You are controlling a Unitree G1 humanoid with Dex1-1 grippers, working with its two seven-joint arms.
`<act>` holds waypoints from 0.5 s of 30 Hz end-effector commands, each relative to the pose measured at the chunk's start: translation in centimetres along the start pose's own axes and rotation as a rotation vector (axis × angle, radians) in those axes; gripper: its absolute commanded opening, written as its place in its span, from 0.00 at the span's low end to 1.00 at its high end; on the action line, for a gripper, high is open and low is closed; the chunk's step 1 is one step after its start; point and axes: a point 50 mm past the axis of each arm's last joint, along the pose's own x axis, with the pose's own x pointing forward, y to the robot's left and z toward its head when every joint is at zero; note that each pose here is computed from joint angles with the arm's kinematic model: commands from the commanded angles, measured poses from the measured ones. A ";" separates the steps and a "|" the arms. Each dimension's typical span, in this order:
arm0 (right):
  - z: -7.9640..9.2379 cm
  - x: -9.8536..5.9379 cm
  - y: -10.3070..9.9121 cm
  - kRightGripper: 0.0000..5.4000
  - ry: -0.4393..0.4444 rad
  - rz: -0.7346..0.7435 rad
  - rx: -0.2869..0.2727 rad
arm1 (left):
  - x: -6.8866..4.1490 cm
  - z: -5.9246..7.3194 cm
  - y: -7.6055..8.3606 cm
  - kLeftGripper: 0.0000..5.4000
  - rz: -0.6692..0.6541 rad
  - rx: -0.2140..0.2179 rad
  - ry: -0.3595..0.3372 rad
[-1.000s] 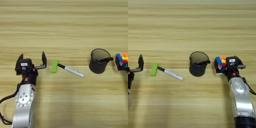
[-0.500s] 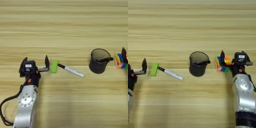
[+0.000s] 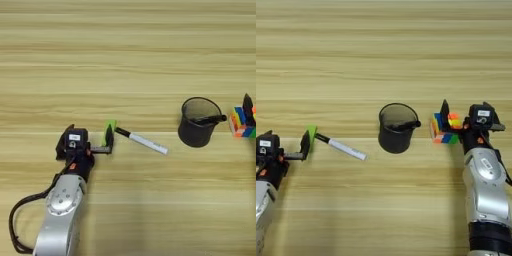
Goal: Move the objects on the table
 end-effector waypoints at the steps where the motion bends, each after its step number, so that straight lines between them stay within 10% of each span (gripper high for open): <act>1: 0.2 0.3 0.0 0.99 -0.012 -0.001 -0.002 | -0.1 -0.3 -0.3 1.00 -0.021 0.023 0.034; 15: 0.2 0.3 0.2 0.99 -0.010 -0.003 0.001 | -0.1 -2.0 -1.1 1.00 -0.065 0.071 0.128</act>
